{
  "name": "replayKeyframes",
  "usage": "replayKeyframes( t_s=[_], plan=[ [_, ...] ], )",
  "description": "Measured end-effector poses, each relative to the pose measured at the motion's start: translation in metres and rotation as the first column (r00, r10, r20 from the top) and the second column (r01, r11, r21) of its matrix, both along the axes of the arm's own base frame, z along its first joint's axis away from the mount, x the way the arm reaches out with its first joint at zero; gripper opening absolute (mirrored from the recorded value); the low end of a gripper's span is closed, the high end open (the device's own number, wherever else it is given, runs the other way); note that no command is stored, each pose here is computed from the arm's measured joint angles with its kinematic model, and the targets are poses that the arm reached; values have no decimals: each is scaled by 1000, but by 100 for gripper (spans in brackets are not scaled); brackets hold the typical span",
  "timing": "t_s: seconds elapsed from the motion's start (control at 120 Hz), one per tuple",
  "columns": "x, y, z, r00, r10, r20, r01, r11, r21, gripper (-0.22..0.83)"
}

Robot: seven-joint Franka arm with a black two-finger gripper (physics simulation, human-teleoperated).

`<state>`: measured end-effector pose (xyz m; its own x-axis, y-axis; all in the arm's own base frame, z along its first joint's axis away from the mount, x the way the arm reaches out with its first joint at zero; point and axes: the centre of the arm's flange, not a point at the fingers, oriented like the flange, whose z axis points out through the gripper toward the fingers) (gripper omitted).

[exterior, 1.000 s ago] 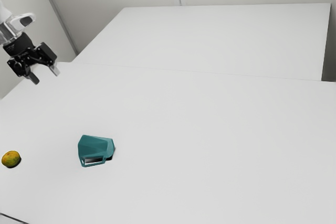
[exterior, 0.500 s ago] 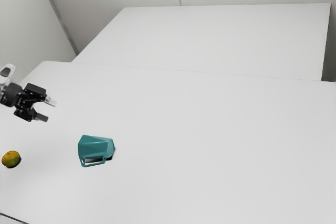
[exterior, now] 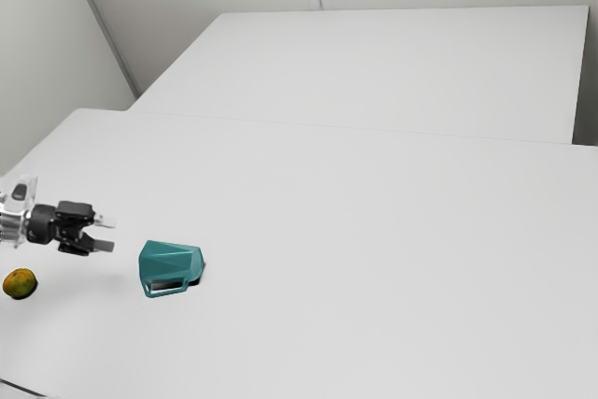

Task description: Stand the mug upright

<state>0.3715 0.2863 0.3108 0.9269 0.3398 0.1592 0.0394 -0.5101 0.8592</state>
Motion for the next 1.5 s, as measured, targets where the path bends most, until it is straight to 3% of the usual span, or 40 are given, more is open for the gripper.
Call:
replayKeyframes(
  t_s=[0.342,0.967,1.5],
  plan=[
    [-10,-16,-30,999,-45,-16,44,998,-33,59],
    [11,-43,-29,991,-131,36,131,991,-13,59],
    [23,-65,-40,982,-187,29,188,982,-21,59]
  ],
)
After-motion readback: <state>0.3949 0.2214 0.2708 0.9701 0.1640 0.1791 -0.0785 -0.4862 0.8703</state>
